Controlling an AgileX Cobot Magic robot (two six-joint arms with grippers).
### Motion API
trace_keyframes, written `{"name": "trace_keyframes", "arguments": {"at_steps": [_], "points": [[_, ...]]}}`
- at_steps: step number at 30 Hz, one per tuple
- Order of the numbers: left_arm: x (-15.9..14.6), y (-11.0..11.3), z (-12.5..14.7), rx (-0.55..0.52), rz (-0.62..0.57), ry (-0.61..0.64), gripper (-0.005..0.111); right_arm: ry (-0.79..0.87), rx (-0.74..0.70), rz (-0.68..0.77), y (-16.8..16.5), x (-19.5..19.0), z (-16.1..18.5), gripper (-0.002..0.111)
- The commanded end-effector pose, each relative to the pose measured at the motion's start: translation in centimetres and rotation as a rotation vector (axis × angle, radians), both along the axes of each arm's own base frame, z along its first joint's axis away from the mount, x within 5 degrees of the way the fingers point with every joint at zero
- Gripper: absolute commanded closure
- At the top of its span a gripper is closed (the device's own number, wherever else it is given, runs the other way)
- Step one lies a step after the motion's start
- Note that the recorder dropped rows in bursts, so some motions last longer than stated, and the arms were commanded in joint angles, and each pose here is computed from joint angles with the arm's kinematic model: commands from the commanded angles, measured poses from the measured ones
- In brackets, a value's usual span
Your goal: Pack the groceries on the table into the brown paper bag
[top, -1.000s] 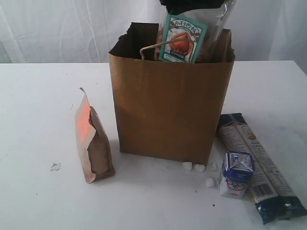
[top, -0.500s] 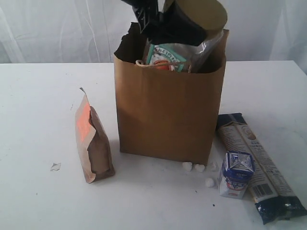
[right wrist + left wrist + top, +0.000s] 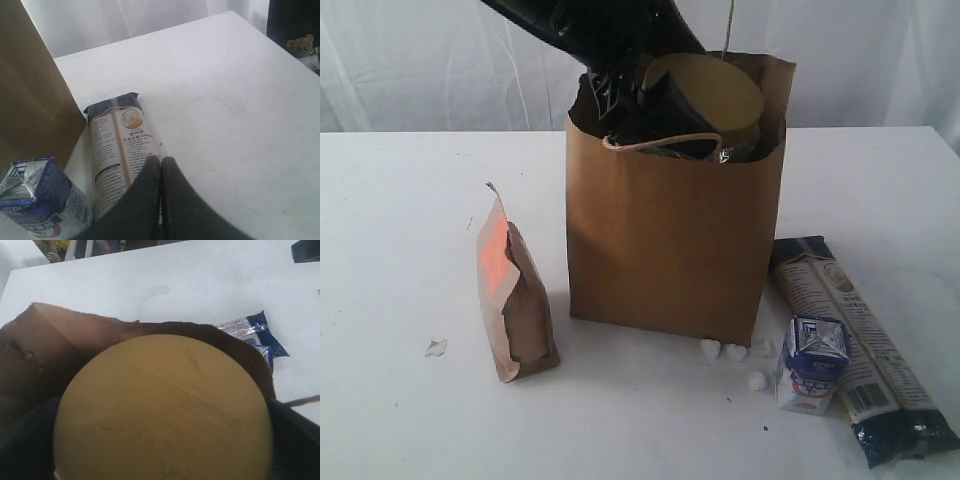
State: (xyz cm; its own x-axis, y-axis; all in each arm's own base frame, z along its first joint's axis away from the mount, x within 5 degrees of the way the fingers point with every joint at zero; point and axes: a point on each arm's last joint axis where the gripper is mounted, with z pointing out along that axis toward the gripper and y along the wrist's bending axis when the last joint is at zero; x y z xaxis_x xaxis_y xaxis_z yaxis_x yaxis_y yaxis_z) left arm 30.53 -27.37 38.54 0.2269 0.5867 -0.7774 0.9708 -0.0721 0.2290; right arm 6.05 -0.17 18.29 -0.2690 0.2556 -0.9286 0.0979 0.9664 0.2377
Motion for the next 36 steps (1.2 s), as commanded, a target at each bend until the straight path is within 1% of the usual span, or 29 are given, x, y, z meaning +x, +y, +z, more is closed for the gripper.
{"name": "trace_keyframes", "arguments": {"at_steps": [1,4,8,9,12,14,17,23,27,36], "points": [[0.0,-0.4,-0.3,-0.017,0.013,0.073,0.043,-0.012,-0.002,-0.002,0.0,0.0,0.0,0.108],[0.8,-1.0,-2.2,0.016,0.018,0.128,0.043,-0.012,-0.002,-0.002,0.0,0.0,0.0,0.108],[0.9,-1.0,-2.6,0.025,0.011,0.139,0.043,-0.012,-0.002,-0.002,0.0,0.0,0.0,0.108],[0.9,-1.0,-2.6,0.029,0.012,0.136,0.041,-0.012,-0.002,-0.002,0.0,0.0,0.0,0.108],[1.1,-0.8,-2.8,0.058,0.022,0.109,0.031,-0.012,-0.002,-0.002,0.0,0.0,0.0,0.108],[1.2,-0.8,-2.9,0.065,0.023,0.104,0.022,-0.012,-0.002,-0.002,0.0,0.0,0.0,0.108],[1.1,-0.8,-2.9,0.067,0.021,0.107,0.015,-0.012,-0.002,-0.002,0.0,0.0,0.0,0.108],[1.1,-0.9,-2.7,0.041,0.027,0.116,0.014,-0.012,-0.002,-0.002,0.0,0.0,0.0,0.108],[1.5,-1.1,-2.5,0.007,0.108,0.168,0.014,-0.012,-0.002,-0.002,0.0,0.0,0.0,0.108],[1.9,-1.2,-2.3,-0.022,0.148,0.143,0.014,-0.013,0.013,-0.006,0.0,0.0,0.0,0.108]]}}
